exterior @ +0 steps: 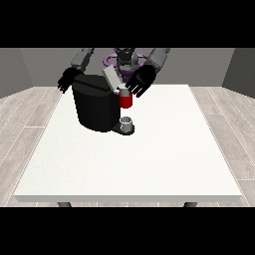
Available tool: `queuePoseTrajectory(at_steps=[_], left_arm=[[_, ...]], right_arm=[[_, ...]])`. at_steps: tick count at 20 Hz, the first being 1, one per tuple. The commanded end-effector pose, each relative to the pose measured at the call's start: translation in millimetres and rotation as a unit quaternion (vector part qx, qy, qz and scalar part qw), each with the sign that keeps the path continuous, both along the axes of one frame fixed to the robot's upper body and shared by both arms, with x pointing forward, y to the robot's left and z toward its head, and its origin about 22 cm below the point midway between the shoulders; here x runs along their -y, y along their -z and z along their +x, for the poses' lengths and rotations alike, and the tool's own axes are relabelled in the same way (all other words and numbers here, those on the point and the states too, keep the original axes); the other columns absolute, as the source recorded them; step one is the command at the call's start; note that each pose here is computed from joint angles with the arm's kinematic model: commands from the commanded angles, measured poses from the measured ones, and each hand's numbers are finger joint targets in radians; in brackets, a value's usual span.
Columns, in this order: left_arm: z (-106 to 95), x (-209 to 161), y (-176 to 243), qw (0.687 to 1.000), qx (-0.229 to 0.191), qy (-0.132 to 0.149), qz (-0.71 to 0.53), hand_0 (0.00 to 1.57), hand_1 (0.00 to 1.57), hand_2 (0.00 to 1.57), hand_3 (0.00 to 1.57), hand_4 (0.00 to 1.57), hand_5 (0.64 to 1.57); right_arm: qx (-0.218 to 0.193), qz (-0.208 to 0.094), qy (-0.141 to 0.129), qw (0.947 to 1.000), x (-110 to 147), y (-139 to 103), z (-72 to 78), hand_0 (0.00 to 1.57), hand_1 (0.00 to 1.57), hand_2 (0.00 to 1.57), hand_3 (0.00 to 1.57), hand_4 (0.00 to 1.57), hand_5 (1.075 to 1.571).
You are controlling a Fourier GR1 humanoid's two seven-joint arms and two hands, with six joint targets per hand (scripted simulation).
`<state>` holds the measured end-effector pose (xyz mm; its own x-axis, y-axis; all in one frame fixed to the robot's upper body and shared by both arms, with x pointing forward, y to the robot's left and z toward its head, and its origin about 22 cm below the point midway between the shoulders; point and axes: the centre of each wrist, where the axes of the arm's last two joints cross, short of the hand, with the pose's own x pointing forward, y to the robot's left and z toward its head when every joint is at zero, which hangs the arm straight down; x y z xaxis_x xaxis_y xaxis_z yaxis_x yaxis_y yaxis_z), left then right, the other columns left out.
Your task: Insert the coffee pod into the coffee machine and close the lid
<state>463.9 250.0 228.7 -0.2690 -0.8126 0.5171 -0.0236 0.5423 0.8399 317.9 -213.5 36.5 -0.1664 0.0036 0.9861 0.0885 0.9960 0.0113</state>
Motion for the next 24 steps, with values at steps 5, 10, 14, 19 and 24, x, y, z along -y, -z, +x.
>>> queuePoseTrajectory(at_steps=[5,10,14,19,24], left_arm=[[0.1,-15.7,-8.0,1.0,0.005,0.005,-0.003,1.21,1.21,1.24,1.12,0.46,1.571],[-0.1,-4.8,11.0,1.0,-0.024,0.005,0.015,1.13,1.13,1.17,1.0,0.46,1.571],[-2.2,-24.1,8.3,1.0,0.006,-0.007,0.015,1.06,1.06,1.11,0.94,0.39,1.571],[-0.9,-13.1,-2.0,0.999,0.014,-0.002,0.03,1.07,1.07,1.12,0.97,0.36,1.571],[-2.3,-6.1,21.7,0.997,-0.03,0.023,0.067,0.57,0.57,0.81,0.64,0.24,1.571]], right_arm=[[0.02,0.001,-0.006,0.9998,-14.4,-22.4,5.6,0.0,0.0,0.0,0.0,0.4,1.571],[-0.012,-0.009,0.011,0.9998,13.9,5.2,-4.2,0.0,0.0,0.0,0.0,0.38,1.571],[0.008,-0.003,-0.007,0.9999,-1.3,-9.7,-5.7,0.0,0.0,0.0,0.0,0.44,1.571],[0.005,0.004,0.0,1.0,-7.5,4.4,-6.4,0.0,0.0,0.0,0.0,0.46,1.571],[-0.02,-0.009,0.016,0.9996,15.3,16.6,-12.4,0.0,0.0,0.0,0.0,0.46,1.571]])
